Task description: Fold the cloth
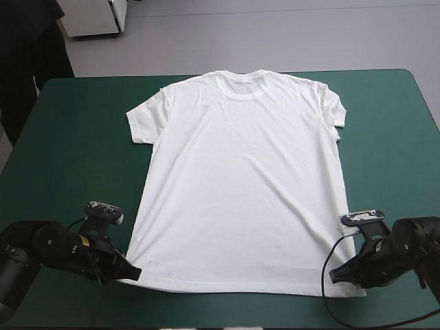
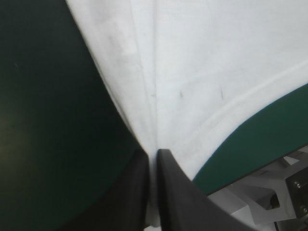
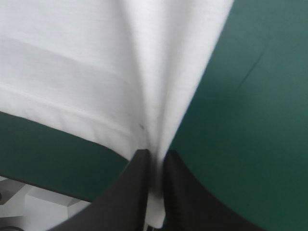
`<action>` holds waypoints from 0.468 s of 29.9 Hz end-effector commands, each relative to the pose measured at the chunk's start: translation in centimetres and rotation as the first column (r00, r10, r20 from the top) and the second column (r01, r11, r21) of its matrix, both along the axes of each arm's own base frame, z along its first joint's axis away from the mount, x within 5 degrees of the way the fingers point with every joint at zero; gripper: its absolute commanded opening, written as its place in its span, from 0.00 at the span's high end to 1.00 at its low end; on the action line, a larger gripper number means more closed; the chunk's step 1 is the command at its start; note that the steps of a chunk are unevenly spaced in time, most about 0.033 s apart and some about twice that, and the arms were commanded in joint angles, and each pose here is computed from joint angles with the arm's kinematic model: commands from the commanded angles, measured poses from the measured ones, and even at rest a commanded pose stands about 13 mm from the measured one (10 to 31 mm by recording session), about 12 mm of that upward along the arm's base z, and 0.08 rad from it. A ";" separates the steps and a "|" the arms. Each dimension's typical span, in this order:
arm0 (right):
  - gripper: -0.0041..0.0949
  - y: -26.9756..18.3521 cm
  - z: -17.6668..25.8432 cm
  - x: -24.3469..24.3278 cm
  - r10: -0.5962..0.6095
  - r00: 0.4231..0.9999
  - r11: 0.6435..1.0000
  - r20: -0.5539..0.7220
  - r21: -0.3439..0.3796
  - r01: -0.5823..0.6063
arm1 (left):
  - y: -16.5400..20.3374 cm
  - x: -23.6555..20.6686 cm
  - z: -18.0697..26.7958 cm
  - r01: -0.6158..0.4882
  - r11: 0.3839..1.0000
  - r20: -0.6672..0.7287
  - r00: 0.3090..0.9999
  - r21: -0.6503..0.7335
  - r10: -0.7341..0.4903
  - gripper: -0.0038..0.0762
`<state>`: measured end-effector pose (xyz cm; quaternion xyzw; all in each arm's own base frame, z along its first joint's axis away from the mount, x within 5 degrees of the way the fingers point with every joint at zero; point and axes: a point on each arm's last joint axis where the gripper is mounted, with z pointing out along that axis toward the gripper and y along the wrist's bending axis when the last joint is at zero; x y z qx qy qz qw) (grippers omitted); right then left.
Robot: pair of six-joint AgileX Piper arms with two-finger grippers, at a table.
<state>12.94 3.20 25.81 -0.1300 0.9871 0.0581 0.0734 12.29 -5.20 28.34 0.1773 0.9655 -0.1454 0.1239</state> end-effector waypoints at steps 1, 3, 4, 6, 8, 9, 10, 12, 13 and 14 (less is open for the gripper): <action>0.66 0.1 0.6 -0.2 0.016 1.000 1.000 0.003 0.008 -0.016 | 0.1 -1.0 0.8 0.019 1.000 -0.009 1.000 0.003 -0.019 0.80; 0.56 -0.1 0.8 -0.2 0.017 1.000 1.000 0.013 -0.012 -0.017 | 0.7 -1.5 1.0 0.019 0.999 0.032 0.999 0.049 -0.021 0.71; 0.52 -0.3 1.0 -0.1 0.019 1.000 0.999 0.023 -0.031 -0.019 | 0.9 -1.7 1.3 0.016 0.997 0.057 0.998 0.071 -0.020 0.66; 0.46 -0.5 1.9 0.3 0.003 0.998 0.998 0.062 -0.059 0.001 | 1.3 -2.0 1.9 -0.004 0.996 0.097 0.995 0.086 -0.005 0.57; 0.46 -0.7 3.0 0.9 -0.016 0.994 0.997 0.105 -0.074 0.024 | 1.3 -2.0 3.0 -0.029 0.997 0.141 0.990 0.067 0.020 0.52; 0.46 -0.8 3.7 1.2 -0.025 0.991 0.996 0.131 -0.084 0.036 | 1.2 -1.9 3.8 -0.045 0.997 0.163 0.986 0.055 0.035 0.51; 0.46 -0.8 4.4 1.7 -0.026 0.988 0.996 0.152 -0.086 0.039 | 1.2 -1.5 4.5 -0.054 0.997 0.192 0.980 0.052 0.043 0.51; 0.46 -0.7 5.5 3.1 -0.023 0.980 0.994 0.195 -0.098 0.043 | 1.3 -0.2 5.8 -0.084 0.994 0.249 0.966 0.063 0.066 0.51; 0.46 -0.7 5.9 3.9 -0.026 0.976 0.994 0.214 -0.103 0.049 | 1.2 0.7 6.3 -0.094 0.993 0.279 0.957 0.065 0.073 0.51; 0.46 -0.6 6.3 4.7 -0.031 0.973 0.993 0.227 -0.105 0.056 | 1.0 1.9 6.8 -0.102 0.993 0.304 0.949 0.063 0.078 0.51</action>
